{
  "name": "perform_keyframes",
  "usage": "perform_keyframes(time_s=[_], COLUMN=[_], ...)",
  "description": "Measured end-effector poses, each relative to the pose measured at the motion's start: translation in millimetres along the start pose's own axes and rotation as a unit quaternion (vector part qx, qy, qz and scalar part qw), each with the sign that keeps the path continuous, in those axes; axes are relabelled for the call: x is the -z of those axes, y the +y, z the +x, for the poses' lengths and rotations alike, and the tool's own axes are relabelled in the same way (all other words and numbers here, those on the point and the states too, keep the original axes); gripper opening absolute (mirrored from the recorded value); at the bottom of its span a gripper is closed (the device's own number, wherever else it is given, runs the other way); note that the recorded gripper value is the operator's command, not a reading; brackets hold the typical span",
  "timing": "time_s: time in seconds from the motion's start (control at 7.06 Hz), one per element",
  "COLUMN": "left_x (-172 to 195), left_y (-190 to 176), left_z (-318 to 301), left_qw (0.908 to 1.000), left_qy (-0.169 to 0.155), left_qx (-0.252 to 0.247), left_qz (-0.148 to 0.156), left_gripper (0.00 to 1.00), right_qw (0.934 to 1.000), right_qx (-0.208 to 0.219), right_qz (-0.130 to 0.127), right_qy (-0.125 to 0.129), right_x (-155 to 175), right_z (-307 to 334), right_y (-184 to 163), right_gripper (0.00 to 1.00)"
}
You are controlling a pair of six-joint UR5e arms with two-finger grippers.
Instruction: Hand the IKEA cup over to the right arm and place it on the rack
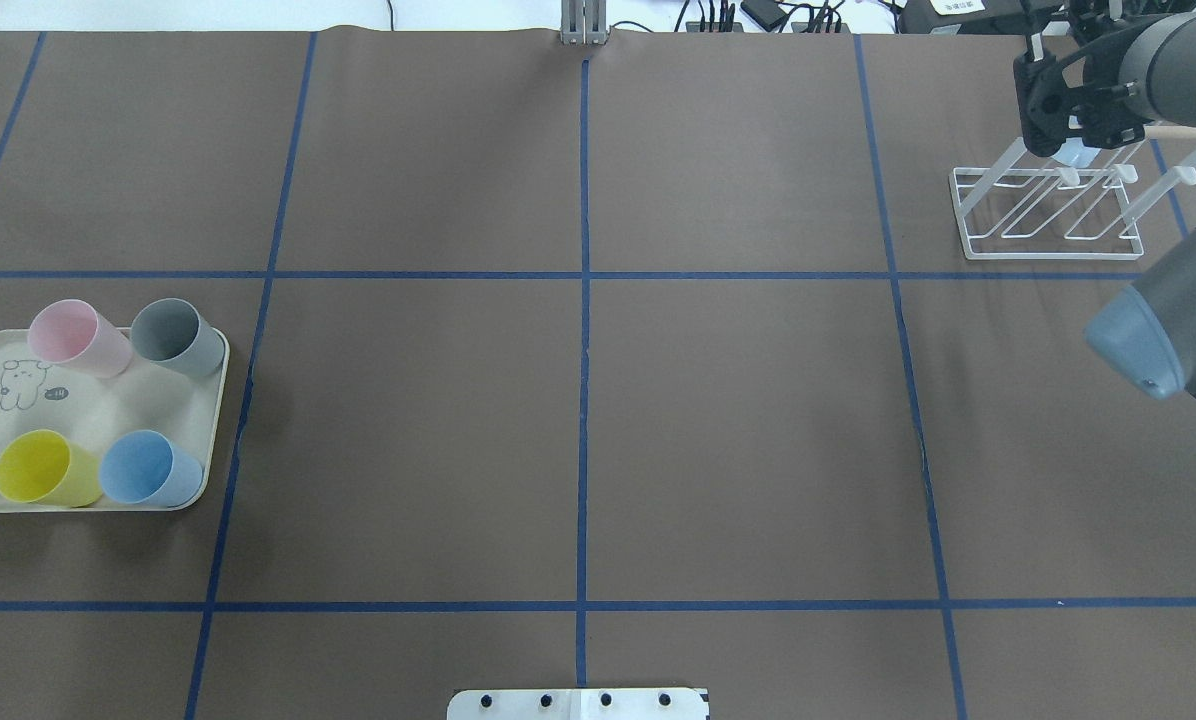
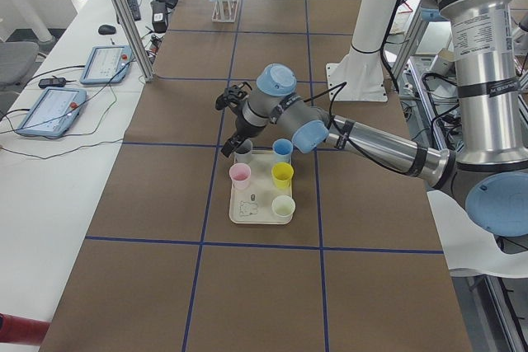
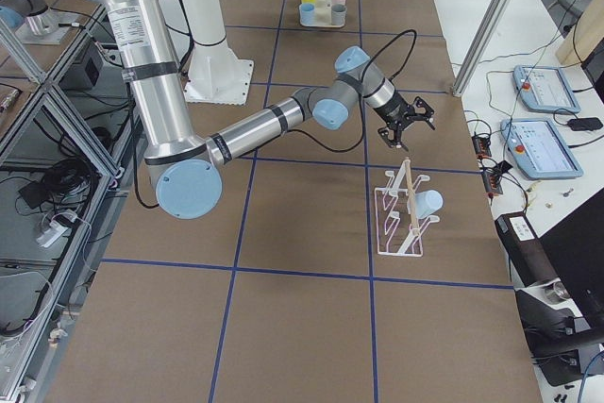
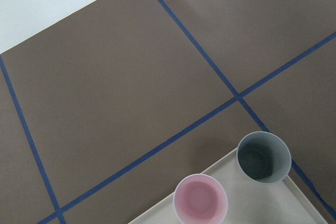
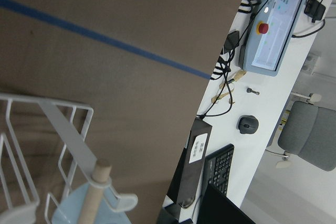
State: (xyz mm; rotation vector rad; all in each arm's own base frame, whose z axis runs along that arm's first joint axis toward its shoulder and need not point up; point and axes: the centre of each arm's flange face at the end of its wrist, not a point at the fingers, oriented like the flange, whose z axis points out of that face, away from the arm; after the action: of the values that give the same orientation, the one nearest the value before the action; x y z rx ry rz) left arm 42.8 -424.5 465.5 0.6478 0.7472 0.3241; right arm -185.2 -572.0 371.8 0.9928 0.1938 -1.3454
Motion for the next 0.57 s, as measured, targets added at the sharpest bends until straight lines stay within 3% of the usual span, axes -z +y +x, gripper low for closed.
perform_keyframes(time_s=[0.14,0.28,0.43,0.57], left_x=[-16.3,-35.2,-52.7,-72.0], left_y=[13.3,28.8,40.6,42.0], left_z=[-14.9,-30.6,-36.6,-26.5], left_qw=[0.9995,0.998,0.9959,0.9934], left_qy=[-0.011,-0.014,-0.007,0.001], left_qx=[0.024,0.049,0.074,0.1], left_qz=[0.018,0.037,0.05,0.055], left_gripper=[1.0,1.0,1.0,1.0], right_qw=[0.994,0.9732,0.9406,0.909], right_qx=[-0.097,-0.203,-0.298,-0.364], right_qz=[0.046,0.094,0.132,0.154], right_qy=[-0.021,-0.054,-0.094,-0.131], right_x=[24.4,48.3,69.0,83.7], right_z=[-1.5,-3.7,-9.5,-18.6], right_y=[-11.8,-28.1,-51.8,-79.3], right_gripper=[0.99,0.99,0.99,0.99])
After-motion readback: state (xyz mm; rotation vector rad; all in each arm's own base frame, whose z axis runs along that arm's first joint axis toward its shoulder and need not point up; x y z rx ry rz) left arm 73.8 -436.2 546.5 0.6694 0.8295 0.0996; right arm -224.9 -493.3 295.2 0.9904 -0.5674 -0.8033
